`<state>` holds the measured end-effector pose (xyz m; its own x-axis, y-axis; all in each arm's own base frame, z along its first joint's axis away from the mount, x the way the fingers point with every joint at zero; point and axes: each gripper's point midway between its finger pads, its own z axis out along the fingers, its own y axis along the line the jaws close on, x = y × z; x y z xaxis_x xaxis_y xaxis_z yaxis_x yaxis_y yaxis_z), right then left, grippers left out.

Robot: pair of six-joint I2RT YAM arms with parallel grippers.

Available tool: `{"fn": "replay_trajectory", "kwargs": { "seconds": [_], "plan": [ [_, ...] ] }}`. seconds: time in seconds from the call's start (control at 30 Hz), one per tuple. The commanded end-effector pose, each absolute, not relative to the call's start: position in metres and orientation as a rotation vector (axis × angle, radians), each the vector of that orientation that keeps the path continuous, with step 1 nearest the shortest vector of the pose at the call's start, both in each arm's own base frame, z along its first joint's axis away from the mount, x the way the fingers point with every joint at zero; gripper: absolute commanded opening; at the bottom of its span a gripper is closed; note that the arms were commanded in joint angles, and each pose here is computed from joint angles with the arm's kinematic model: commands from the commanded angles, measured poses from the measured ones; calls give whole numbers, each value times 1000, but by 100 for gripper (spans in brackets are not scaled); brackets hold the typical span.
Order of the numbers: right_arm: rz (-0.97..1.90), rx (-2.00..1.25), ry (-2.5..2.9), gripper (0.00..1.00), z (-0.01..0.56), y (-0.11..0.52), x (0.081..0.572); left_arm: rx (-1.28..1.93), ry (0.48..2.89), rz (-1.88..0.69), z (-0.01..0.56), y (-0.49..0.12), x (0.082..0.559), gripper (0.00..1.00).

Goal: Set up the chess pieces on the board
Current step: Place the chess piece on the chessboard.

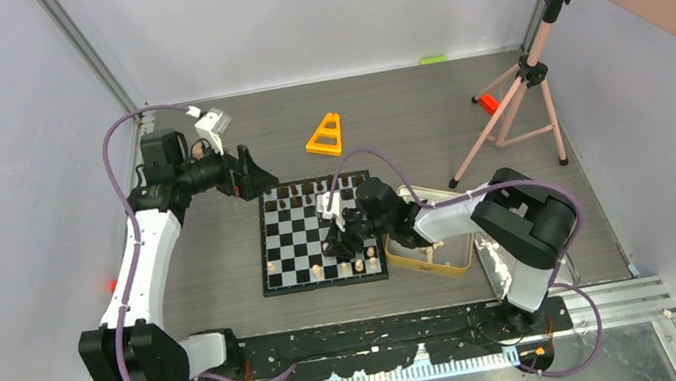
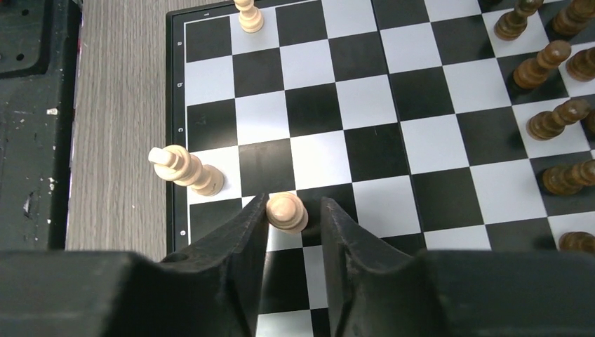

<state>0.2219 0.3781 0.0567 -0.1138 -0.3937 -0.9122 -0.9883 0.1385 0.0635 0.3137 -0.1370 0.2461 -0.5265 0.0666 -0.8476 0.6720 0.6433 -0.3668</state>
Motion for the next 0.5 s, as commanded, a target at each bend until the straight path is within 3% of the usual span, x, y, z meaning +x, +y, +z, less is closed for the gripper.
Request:
{"fn": "replay_trajectory", "kwargs": {
  "seconds": [0.0,0.17,0.47],
  "plan": [
    [935,-1355,1574,43,76,387,230,600,1976,-857,249,-134,309,100],
    [925,-1367,1588,57,87,385,230,617,1985,-839,244,-132,308,100],
    [974,-1310,1689,60,145,370,239,738,2033,-778,223,-132,298,100]
  ]
}}
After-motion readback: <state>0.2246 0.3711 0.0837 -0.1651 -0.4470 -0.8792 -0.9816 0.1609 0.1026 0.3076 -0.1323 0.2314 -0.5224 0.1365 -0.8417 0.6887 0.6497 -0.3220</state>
